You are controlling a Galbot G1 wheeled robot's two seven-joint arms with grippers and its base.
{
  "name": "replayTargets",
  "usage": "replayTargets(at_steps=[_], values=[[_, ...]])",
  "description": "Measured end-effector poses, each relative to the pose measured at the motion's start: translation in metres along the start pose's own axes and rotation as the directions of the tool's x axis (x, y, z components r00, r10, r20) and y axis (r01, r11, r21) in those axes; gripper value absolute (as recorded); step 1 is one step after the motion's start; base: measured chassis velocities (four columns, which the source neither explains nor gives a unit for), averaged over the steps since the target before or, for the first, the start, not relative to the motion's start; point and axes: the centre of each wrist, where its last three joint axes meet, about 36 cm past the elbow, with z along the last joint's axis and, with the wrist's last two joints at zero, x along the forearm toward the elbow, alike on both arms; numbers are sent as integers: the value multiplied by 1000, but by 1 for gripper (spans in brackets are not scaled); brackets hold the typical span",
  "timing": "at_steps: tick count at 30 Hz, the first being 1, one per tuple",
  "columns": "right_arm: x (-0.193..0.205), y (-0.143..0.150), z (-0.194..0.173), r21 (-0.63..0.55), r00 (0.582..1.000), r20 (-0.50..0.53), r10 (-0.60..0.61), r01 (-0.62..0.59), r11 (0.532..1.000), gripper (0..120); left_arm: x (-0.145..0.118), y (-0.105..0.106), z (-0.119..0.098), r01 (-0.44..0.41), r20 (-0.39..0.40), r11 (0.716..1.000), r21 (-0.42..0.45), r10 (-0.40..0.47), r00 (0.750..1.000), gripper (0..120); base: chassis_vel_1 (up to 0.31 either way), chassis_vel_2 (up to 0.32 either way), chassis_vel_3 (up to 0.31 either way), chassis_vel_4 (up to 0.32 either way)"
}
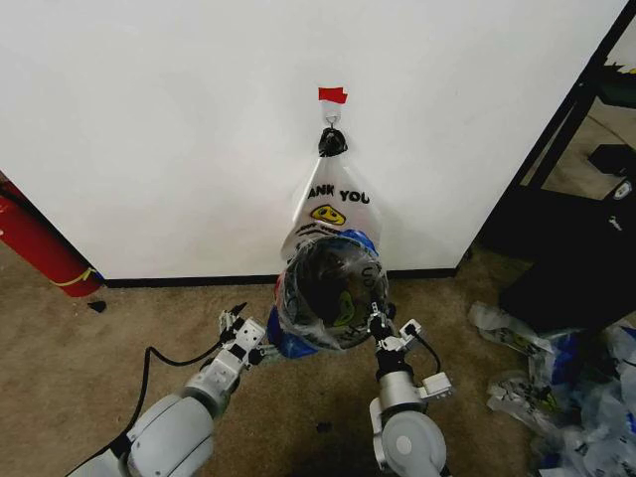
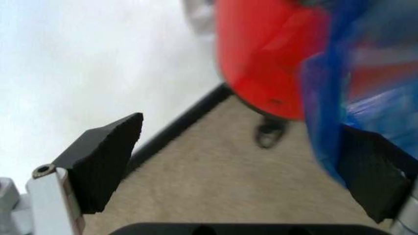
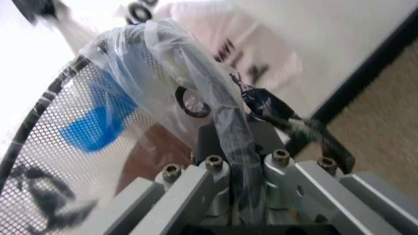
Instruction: Pick up the garbage bag from the wall and place it over the trash bin.
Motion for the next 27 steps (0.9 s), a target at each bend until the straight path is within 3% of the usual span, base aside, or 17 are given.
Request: replayTargets(at_steps=[2,5,12,16,22,27], values=[[3,7,-2,9,998,-42,45,-45,999,1,-12,2,16,38,22,999,-22,-38,999,100,0,0,0,0],[6,11,-4,21,994,-73,86,-84,996,1,-17,3,20,31,28,999,-19,-30,999,100,0,0,0,0],[4,13,-7,37,989,-85,122,-119,992,1,-6,-3,13,-62,88,998,16,61,994,100,0,0,0,0],[-2,12,-9,19,987,-74,141,-140,990,1,-2,-1,12,-161,191,987,18,154,969,100,0,0,0,0],[-12,8,-16,-8,982,-75,173,-175,985,1,-10,7,22,-220,308,976,-6,211,928,100,0,0,0,0],[-12,5,-19,2,981,-68,181,-181,983,1,-14,12,24,-217,316,976,-27,214,925,100,0,0,0,0]])
